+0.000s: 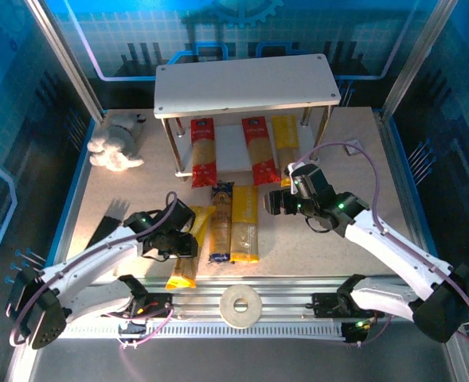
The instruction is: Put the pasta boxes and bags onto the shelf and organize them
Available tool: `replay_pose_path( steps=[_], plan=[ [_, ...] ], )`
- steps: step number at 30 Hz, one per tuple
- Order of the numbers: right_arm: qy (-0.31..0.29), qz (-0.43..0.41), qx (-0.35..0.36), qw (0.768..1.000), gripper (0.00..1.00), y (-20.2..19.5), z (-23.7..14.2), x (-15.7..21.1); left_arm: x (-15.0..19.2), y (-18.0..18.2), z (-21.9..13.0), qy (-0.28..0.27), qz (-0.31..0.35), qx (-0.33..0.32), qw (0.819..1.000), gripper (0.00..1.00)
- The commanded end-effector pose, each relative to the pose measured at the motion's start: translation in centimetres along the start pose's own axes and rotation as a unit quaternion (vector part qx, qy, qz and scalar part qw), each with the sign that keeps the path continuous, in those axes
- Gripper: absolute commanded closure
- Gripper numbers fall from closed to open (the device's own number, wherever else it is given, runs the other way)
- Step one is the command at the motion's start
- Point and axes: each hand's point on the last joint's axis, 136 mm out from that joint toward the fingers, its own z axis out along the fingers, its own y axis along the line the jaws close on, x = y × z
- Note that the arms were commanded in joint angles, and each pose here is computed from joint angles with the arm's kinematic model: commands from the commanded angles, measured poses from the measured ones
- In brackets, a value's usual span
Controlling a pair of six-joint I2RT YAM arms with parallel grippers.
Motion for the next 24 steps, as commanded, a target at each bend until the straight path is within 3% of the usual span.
replay_pose_path(
  steps=[1, 6, 12, 16, 24],
  plan=[
    [-0.019, 0.001, 0.003, 1.0, 0.06, -0.4, -1.0, -0.8, -0.9, -3.1, -4.6, -0.03, 0.013, 0.057, 0.998, 1.0],
    [-0.032, -0.001, 0.01, 0.999, 0.06, -0.8, -1.5, -1.2, -0.2, -4.6, -8.1, -0.037, 0.018, 0.101, 0.994, 1.0],
    [-0.038, 0.0, 0.0, 0.999, 0.06, -0.4, -1.7, -1.6, -2.3, -6.4, -12.1, -0.105, 0.025, 0.143, 0.984, 1.0],
    [-0.036, -0.003, -0.007, 0.999, 0.06, -0.2, -1.9, -1.5, -6.2, -9.3, -13.0, -0.171, 0.044, 0.177, 0.968, 1.0],
    [-0.05, -0.021, 0.004, 0.999, 0.06, -0.6, -3.5, -2.3, -15.9, -12.7, -14.5, -0.317, 0.066, 0.142, 0.935, 1.0]
  ],
)
